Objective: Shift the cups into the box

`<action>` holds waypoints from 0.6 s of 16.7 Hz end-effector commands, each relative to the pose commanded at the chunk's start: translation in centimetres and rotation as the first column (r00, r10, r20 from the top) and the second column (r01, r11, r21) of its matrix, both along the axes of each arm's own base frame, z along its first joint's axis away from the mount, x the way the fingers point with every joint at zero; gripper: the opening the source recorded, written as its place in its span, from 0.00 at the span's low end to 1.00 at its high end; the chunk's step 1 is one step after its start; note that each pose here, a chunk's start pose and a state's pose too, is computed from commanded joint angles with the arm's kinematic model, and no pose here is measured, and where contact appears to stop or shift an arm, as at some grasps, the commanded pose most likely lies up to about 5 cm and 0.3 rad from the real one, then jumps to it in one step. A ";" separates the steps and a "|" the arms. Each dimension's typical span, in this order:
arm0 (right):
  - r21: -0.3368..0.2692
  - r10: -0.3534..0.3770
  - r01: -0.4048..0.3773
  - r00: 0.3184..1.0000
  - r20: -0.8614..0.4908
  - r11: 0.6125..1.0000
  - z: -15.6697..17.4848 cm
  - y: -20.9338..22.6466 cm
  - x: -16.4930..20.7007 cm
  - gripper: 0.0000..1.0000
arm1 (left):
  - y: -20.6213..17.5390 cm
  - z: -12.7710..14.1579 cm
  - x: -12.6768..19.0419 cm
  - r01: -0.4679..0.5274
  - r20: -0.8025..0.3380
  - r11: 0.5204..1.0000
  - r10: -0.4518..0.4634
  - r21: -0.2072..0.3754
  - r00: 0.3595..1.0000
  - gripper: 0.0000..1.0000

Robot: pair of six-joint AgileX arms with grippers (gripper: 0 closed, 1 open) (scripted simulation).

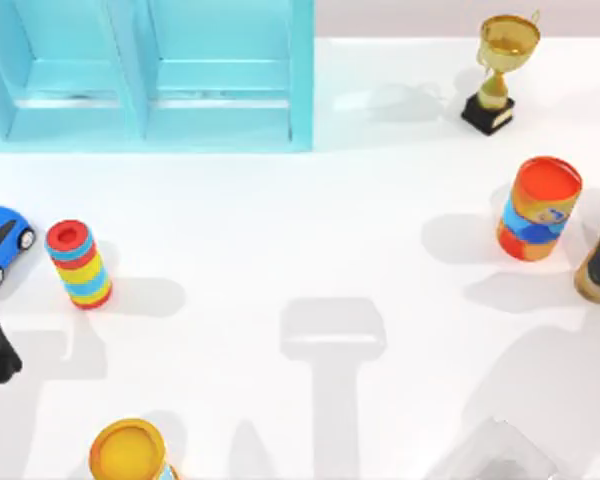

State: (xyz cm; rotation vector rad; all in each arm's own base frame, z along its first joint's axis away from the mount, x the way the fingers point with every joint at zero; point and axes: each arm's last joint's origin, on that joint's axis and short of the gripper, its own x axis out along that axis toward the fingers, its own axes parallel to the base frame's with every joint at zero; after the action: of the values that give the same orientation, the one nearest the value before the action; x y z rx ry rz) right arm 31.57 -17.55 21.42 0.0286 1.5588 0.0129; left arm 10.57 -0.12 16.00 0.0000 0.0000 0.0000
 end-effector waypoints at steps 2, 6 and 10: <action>0.000 0.000 0.000 1.000 0.000 1.000 0.0 0.0 0.0 0.90 | 0.0 0.0 0.0 0.000 0.000 1.000 0.000 0.000 1.000 1.00; 0.000 0.000 0.000 1.000 0.000 1.000 0.0 0.0 0.0 1.00 | 0.0 0.0 0.0 0.000 0.000 1.000 0.000 0.000 1.000 1.00; 0.000 0.000 0.000 1.000 0.000 1.000 0.0 0.0 0.0 1.00 | 0.0 0.0 0.0 0.000 0.000 1.000 0.000 0.000 1.000 1.00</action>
State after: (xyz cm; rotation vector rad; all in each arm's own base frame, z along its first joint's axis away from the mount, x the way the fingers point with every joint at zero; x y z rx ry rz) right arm 31.57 -17.55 21.42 0.0286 1.5588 0.0129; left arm 10.57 -0.12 16.00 0.0000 0.0000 0.0000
